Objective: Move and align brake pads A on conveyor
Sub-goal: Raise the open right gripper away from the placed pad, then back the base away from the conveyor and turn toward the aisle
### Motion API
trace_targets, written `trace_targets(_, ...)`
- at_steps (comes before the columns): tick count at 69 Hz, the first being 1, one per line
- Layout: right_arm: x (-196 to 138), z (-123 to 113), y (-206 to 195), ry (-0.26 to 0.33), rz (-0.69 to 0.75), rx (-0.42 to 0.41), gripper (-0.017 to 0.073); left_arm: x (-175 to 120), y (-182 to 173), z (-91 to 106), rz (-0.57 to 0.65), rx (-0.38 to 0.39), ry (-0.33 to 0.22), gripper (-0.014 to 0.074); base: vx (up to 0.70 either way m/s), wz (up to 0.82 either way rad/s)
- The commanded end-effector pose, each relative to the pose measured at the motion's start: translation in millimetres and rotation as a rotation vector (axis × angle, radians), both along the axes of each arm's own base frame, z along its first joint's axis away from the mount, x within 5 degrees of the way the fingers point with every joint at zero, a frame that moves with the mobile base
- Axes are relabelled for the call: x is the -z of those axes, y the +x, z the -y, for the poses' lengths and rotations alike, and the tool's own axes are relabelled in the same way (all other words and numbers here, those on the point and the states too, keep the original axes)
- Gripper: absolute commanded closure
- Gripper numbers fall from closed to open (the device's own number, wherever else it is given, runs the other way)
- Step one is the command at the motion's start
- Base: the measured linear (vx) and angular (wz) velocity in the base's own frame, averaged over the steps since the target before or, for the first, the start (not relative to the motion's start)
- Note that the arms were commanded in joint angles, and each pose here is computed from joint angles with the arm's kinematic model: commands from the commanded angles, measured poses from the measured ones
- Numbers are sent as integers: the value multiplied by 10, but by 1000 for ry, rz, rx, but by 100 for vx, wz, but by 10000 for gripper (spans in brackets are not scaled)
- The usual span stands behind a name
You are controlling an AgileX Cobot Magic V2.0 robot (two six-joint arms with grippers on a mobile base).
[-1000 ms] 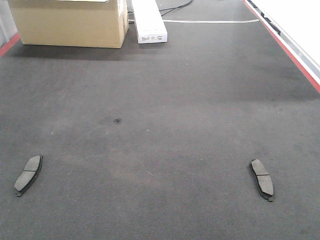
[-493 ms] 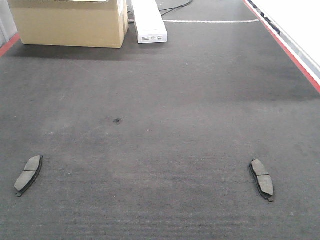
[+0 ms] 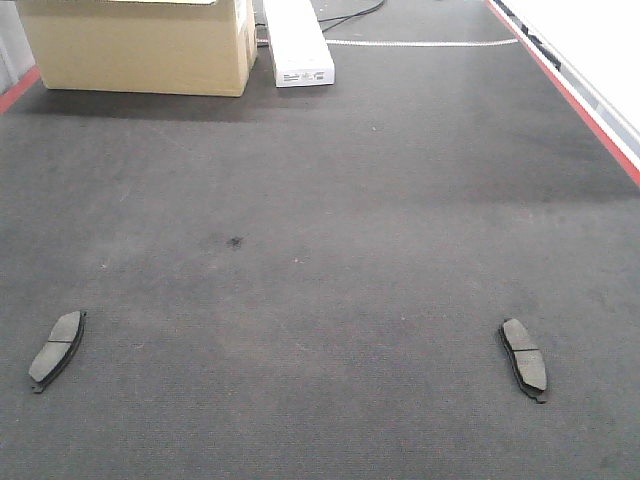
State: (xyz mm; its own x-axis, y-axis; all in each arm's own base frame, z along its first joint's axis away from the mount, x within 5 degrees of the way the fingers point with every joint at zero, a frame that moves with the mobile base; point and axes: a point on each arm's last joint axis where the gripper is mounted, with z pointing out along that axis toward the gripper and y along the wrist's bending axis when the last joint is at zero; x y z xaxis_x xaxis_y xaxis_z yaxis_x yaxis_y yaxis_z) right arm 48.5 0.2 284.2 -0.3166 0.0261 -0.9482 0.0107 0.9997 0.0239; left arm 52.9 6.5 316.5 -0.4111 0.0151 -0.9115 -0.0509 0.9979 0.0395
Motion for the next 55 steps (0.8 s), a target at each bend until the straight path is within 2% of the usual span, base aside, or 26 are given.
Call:
trace_targets(1, -132, 6, 17, -14, 79, 5, -16, -124, 25, 4, 75, 6, 4, 52, 0, 0)
trace_targets(33, -132, 6, 17, -15, 79, 6, -16, -124, 25, 4, 75, 6, 4, 52, -2, 0)
trace_targets(55, -133, 6, 17, -16, 79, 6, -16, -124, 25, 4, 75, 6, 4, 52, -16, -2)
